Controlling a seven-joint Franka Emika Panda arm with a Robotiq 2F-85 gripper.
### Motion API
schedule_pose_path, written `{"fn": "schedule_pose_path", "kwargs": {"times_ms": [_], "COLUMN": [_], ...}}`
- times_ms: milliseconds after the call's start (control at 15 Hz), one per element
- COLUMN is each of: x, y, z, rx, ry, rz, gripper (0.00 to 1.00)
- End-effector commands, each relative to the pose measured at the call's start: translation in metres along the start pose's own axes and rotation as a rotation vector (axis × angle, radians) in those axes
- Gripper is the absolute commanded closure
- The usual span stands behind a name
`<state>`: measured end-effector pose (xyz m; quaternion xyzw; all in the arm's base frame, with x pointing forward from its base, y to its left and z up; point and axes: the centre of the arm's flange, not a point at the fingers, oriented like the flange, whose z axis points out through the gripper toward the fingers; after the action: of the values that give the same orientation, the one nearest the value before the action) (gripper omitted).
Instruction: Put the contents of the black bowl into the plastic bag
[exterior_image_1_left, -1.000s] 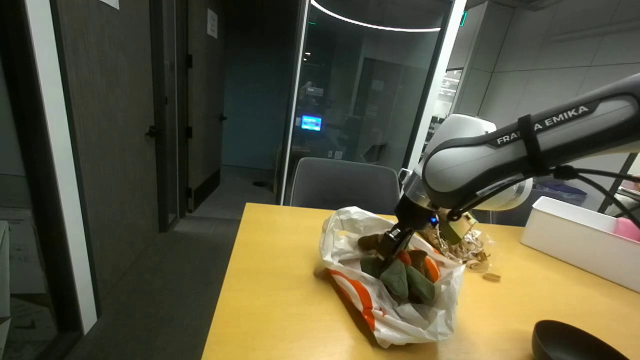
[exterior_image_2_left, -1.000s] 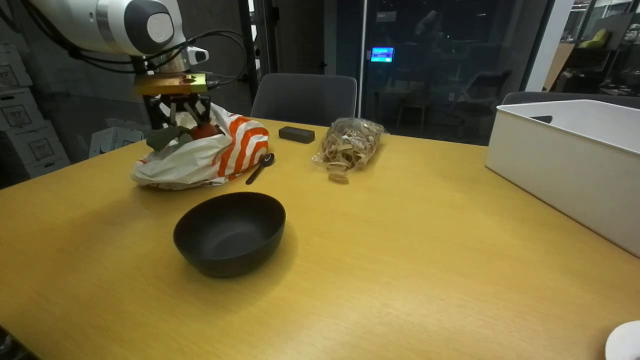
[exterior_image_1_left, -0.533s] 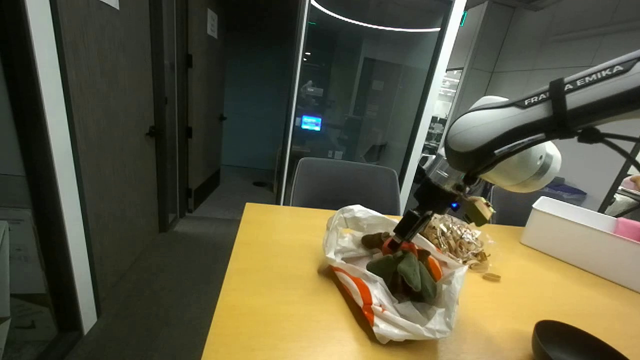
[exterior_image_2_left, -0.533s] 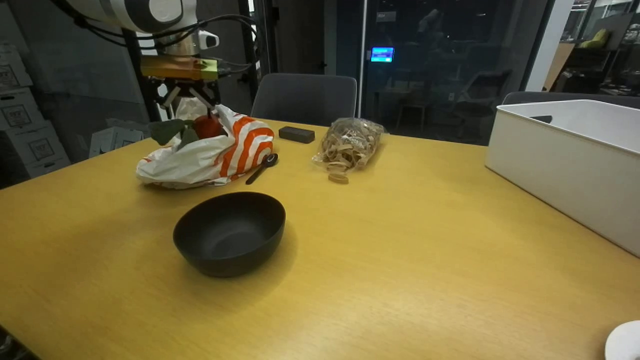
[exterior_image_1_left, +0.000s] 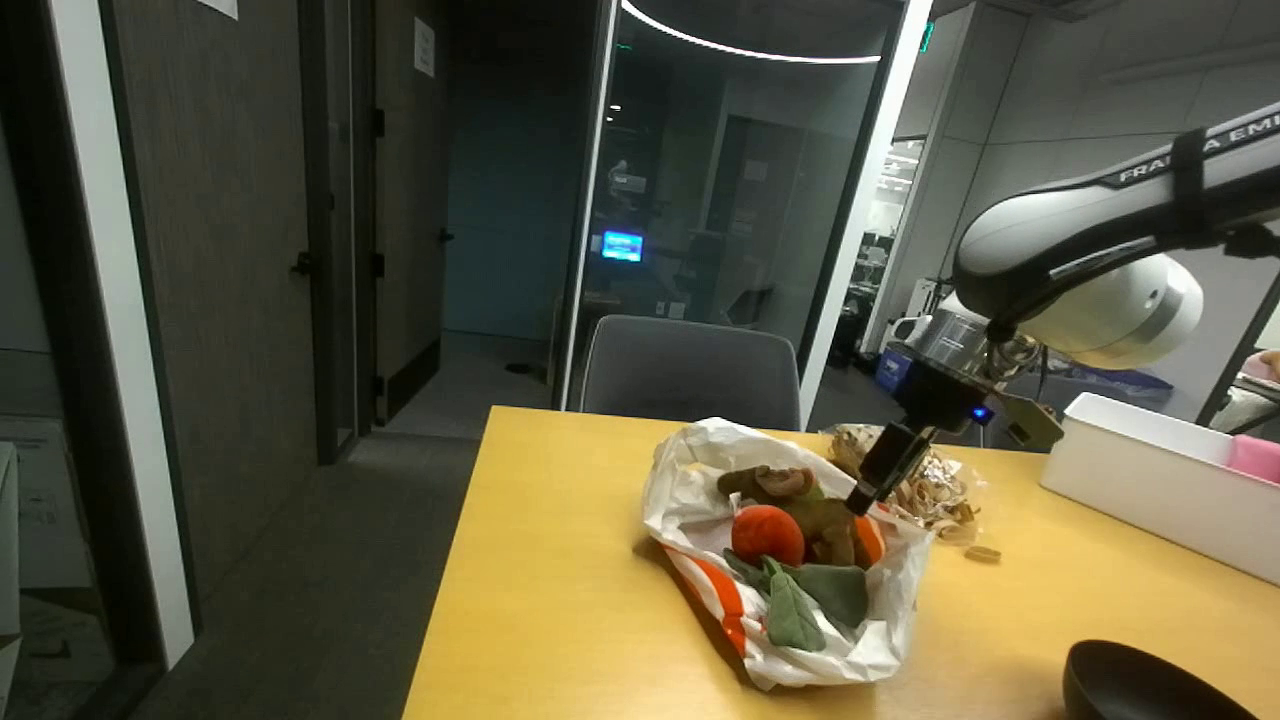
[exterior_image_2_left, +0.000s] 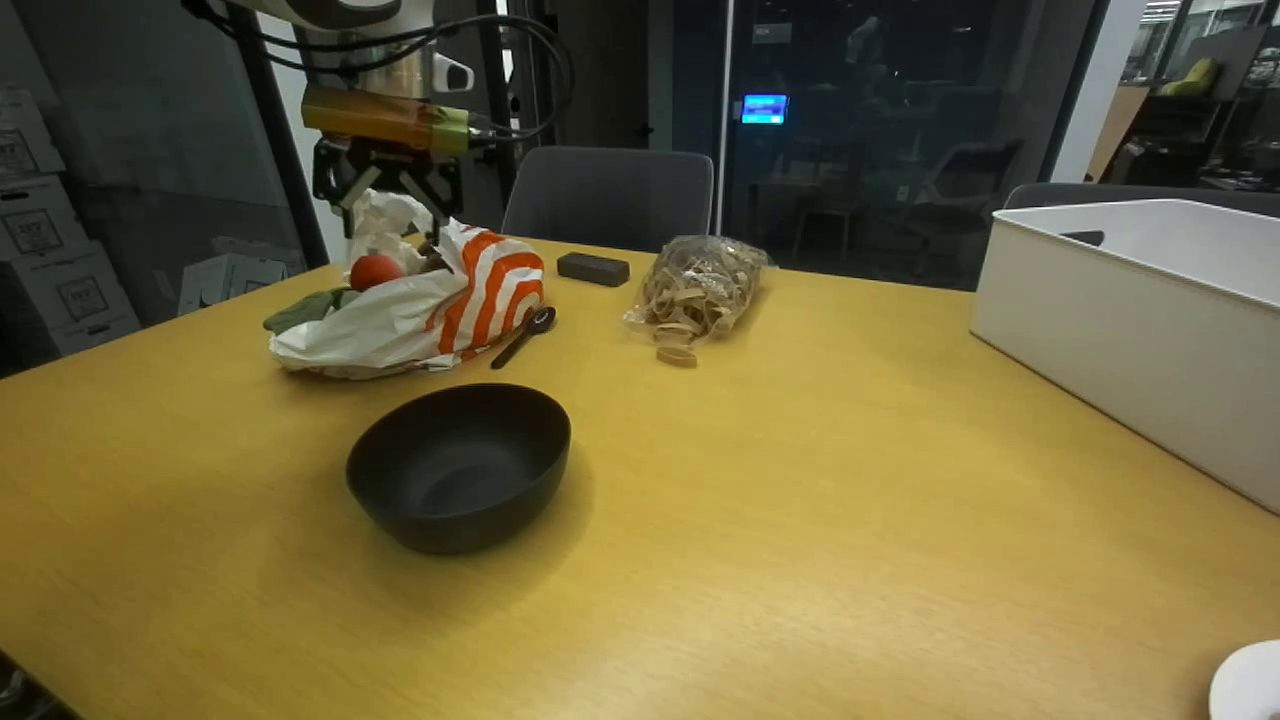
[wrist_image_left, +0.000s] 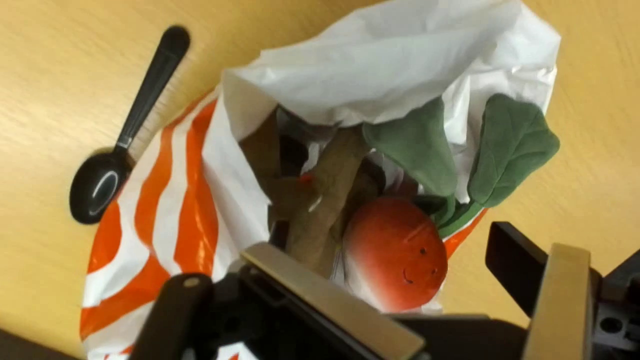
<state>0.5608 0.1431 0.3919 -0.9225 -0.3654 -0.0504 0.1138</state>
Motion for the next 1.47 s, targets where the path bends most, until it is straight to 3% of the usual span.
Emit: {"fn": "schedule_pose_path", "kwargs": {"times_ms": [0,400,667,1000,1200,1267,1400], "x": [-0.034,-0.069,-0.085,-0.080,-0.078,-0.080,-0.082], "y": [-0.007,-0.036,-0.049,-0.056,-0.056,-0.055,-0.054], "z": [0.002,0.029,0.042,0.072,0.076,0.076,0.073], "rx": [0.037,0.030,-0.024,-0.227,-0.303,-0.321,-0.336], "ry": [-0.064,-0.103,-0.109,0.040,0.086,0.091,0.086], "rz": [-0.022,-0.278,-0.419,-0.449,-0.450,-0.447,-0.442], "gripper": [0.00,0.00,0.00,0.00,0.01,0.26,0.30]}}
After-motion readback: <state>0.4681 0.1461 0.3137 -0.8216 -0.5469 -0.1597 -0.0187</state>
